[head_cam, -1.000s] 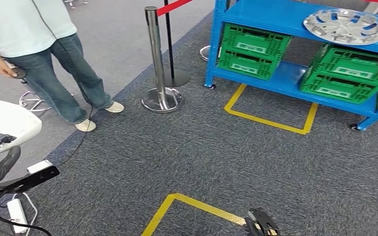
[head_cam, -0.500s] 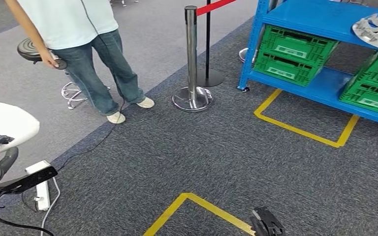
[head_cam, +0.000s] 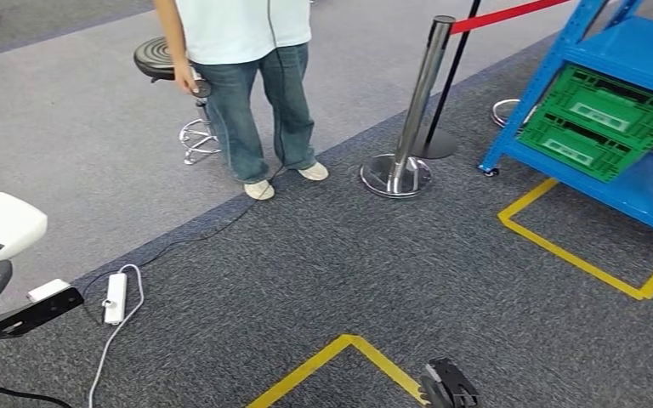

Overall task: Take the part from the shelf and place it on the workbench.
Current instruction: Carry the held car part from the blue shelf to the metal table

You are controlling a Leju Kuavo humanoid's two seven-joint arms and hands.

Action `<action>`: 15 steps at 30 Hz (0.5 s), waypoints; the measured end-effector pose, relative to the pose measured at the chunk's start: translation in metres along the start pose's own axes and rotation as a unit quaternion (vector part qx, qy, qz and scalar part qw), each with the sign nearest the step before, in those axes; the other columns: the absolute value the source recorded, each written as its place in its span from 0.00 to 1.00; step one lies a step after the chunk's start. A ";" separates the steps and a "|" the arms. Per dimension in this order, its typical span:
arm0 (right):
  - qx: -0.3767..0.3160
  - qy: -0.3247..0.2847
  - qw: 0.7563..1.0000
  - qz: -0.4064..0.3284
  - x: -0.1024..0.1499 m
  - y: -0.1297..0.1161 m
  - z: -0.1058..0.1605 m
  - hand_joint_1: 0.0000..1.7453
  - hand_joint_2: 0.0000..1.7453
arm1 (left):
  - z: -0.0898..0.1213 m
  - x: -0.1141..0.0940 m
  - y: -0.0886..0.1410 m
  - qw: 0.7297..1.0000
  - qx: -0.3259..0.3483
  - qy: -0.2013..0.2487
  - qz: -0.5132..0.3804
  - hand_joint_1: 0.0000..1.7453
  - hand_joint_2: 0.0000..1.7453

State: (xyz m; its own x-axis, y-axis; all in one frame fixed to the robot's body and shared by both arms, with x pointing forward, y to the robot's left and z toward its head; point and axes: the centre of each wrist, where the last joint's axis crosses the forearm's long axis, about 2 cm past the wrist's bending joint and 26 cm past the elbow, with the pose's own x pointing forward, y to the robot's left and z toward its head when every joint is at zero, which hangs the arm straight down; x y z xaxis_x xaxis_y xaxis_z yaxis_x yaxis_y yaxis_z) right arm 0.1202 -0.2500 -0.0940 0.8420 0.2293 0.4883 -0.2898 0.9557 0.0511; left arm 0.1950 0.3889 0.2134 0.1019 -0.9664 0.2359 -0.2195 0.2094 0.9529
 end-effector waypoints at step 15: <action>0.000 0.003 1.000 0.000 0.001 0.001 0.000 0.00 0.00 | 0.002 -0.014 0.006 1.000 0.010 0.017 0.009 0.91 1.00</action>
State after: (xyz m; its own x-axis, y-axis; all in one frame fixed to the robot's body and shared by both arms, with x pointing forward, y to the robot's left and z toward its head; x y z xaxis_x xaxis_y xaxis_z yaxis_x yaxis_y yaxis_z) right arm 0.1211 -0.2490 -0.0938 0.8452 0.2301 0.4824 -0.2899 0.9557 0.0520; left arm 0.1900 0.4033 0.2155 0.1310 -0.9568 0.2596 -0.2417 0.2231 0.9444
